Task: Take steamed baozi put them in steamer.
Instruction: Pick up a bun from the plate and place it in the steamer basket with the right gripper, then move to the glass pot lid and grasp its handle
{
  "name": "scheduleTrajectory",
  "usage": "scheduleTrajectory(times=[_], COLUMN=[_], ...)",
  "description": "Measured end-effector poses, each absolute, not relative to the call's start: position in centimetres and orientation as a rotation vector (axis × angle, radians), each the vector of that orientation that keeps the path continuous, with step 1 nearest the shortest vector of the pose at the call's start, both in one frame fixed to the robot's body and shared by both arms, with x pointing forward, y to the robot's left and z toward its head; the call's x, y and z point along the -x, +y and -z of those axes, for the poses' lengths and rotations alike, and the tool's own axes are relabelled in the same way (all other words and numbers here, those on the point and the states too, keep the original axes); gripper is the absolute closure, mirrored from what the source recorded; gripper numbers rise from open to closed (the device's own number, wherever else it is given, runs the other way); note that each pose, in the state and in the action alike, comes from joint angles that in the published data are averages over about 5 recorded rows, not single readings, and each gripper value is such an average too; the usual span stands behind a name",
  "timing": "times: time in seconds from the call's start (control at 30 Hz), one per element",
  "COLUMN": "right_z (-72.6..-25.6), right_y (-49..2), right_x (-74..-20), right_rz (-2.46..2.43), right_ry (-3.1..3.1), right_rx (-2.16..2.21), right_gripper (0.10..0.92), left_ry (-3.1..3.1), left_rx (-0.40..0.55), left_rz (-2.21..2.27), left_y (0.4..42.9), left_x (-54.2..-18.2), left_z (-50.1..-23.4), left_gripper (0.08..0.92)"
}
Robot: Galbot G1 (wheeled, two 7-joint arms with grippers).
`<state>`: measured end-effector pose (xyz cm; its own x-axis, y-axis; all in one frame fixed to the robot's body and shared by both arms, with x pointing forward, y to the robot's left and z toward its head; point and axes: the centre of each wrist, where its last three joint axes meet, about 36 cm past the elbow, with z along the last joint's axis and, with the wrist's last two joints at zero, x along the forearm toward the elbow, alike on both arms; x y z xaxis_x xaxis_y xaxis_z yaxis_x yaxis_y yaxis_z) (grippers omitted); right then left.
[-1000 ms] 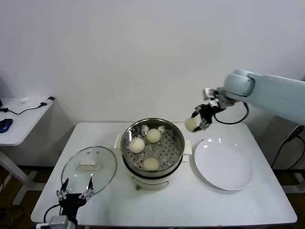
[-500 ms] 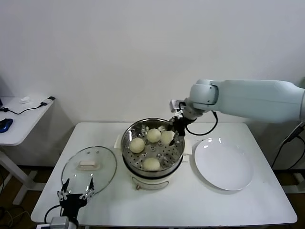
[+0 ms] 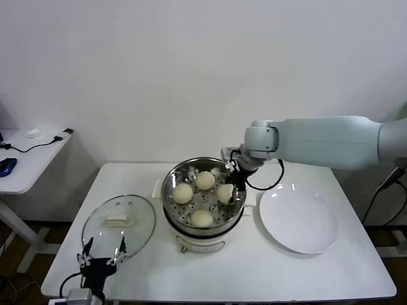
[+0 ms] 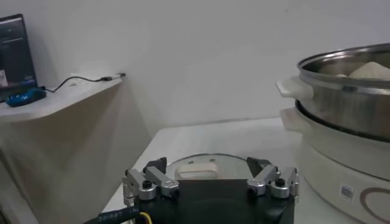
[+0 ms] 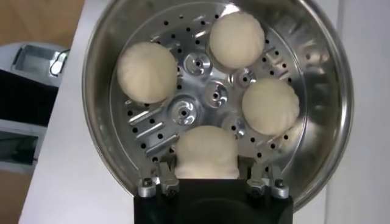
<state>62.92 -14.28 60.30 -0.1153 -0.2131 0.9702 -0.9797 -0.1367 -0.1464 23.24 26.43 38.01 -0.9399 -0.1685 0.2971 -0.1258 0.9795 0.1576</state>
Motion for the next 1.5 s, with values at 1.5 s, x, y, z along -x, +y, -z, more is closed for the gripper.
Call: scheduleTrajectory(times=[1.5], right_z=[-61.1], right_y=[-31.9], right_x=[-62.3], right_rz=[-0.709], right_ry=[-2.703], right_rx=[-1.069], right_gripper=[0.200], left_ry=[-2.933], left_rx=[-0.235], left_rz=[0.119], left_y=[29.1], left_x=[-26.6], left_z=[-41.1], left_gripper=[0.177])
